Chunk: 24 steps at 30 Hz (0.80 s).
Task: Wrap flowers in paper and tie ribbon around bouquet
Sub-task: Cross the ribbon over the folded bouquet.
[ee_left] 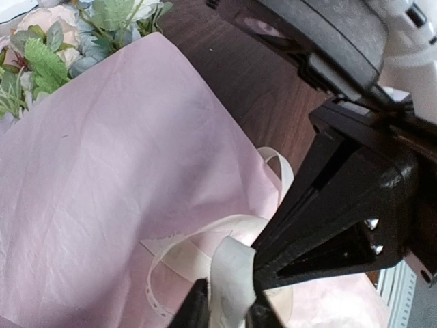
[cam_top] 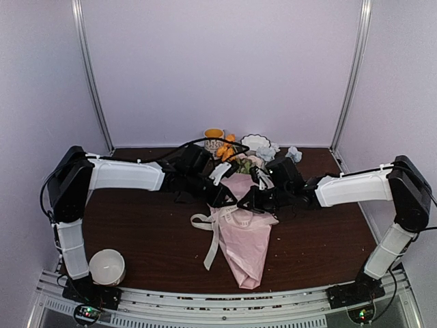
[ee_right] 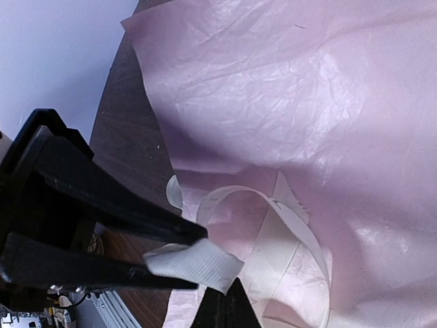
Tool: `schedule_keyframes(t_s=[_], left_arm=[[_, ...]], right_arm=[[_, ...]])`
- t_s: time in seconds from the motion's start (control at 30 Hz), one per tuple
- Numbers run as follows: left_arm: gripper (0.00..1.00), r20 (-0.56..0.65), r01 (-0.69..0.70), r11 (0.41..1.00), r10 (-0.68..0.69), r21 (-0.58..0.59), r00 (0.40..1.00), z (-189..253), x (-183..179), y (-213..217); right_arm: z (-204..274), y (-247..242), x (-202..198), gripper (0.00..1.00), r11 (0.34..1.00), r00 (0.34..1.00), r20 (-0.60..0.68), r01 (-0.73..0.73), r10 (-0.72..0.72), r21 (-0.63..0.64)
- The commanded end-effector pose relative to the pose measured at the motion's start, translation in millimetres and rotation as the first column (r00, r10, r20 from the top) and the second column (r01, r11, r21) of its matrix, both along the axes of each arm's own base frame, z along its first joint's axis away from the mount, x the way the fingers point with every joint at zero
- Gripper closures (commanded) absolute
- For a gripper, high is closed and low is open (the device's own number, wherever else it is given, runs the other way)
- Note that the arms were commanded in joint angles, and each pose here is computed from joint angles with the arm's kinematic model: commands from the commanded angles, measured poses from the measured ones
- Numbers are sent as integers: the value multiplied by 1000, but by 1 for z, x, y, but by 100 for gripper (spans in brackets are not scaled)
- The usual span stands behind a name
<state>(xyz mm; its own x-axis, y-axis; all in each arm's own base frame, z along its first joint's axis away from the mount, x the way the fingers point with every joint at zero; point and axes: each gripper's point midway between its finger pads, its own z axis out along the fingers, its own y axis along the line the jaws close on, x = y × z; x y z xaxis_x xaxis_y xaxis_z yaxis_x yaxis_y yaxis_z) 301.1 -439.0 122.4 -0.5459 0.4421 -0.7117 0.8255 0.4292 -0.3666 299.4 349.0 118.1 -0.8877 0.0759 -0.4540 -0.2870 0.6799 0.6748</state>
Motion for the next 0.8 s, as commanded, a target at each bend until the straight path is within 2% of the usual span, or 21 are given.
schedule_keyframes(t_s=[0.0, 0.1, 0.17, 0.27, 0.43, 0.63, 0.77], left_arm=[[69, 66, 1, 999, 2, -47, 998, 36, 4, 3], [57, 49, -10, 996, 15, -86, 999, 48, 9, 7], [53, 13, -41, 994, 43, -96, 999, 47, 18, 12], [54, -25, -79, 996, 79, -40, 997, 30, 26, 16], [66, -50, -67, 996, 70, 64, 996, 2, 24, 12], [64, -16, -83, 975, 88, 206, 996, -24, 27, 18], [63, -12, -63, 966, 68, 249, 998, -37, 23, 19]], right_arm=[[-4, -12, 0, 100, 998, 999, 18, 29, -28, -49], [-11, -13, -5, 100, 999, 1000, 12, 18, -17, -50], [-15, -11, -9, 100, 999, 1000, 8, 4, -4, -52], [-18, -6, -13, 100, 999, 1000, 5, -16, 16, -51], [-23, -1, -19, 100, 998, 999, 1, -38, 38, -54], [-28, 1, -20, 100, 997, 999, -7, -42, 41, -58], [-28, 0, -19, 100, 997, 999, -6, -40, 39, -64]])
